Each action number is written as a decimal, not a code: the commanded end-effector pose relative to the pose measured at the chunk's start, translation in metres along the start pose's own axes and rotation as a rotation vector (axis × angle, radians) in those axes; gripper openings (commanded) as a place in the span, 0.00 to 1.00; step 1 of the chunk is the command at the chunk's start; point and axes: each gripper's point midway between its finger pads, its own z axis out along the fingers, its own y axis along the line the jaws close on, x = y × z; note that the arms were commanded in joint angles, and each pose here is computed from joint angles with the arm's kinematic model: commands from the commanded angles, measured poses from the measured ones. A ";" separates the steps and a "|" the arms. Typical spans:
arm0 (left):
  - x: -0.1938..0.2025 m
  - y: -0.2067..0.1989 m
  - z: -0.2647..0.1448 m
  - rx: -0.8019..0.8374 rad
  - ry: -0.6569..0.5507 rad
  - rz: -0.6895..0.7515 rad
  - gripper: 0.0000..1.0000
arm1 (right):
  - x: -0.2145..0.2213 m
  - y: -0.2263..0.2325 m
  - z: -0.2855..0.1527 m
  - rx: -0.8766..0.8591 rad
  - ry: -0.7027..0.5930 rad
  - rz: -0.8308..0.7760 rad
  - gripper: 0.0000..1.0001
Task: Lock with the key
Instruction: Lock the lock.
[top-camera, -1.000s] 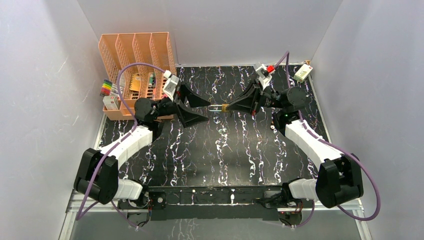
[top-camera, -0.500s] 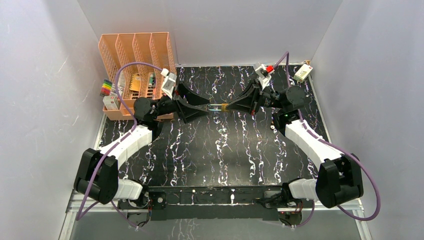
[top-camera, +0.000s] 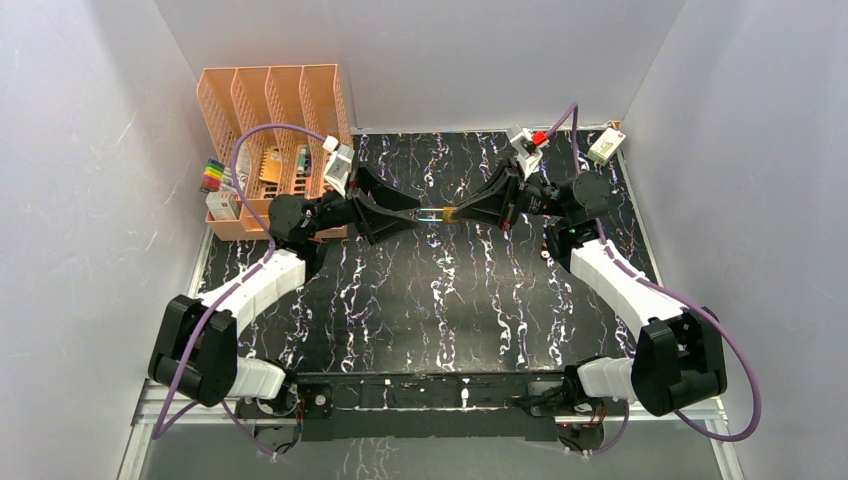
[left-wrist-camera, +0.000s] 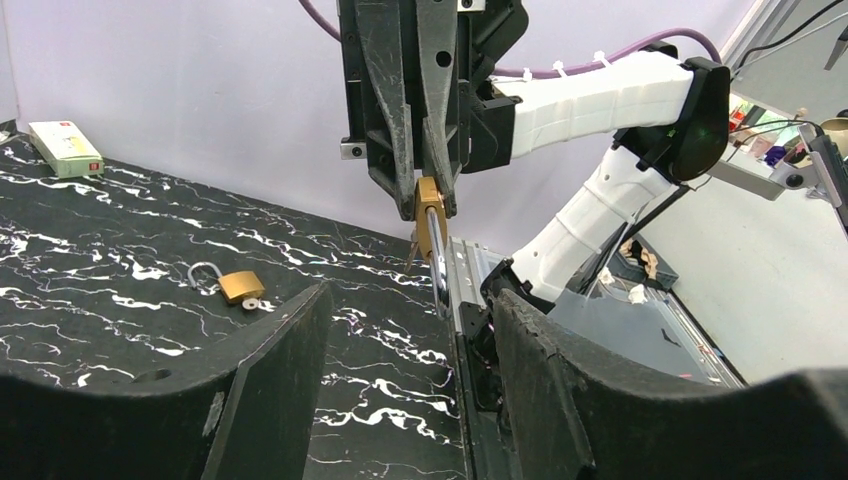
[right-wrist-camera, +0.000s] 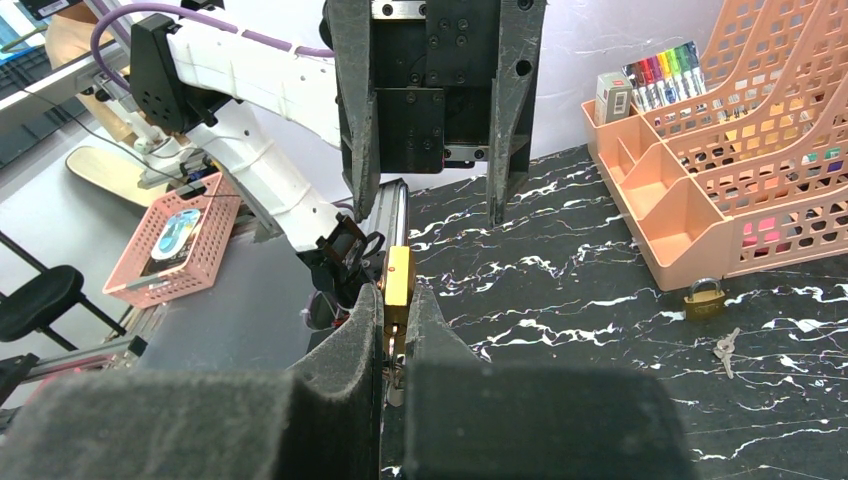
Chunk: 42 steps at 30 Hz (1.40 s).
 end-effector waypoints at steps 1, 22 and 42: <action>-0.022 -0.010 0.008 0.035 -0.048 0.087 0.57 | -0.011 0.005 0.004 -0.010 -0.022 -0.058 0.00; -0.014 -0.009 0.013 0.052 -0.029 0.076 0.00 | -0.008 0.001 0.004 0.001 -0.021 -0.054 0.00; -0.016 -0.011 0.010 0.040 -0.045 0.116 0.00 | -0.014 -0.012 0.005 0.070 -0.019 -0.057 0.24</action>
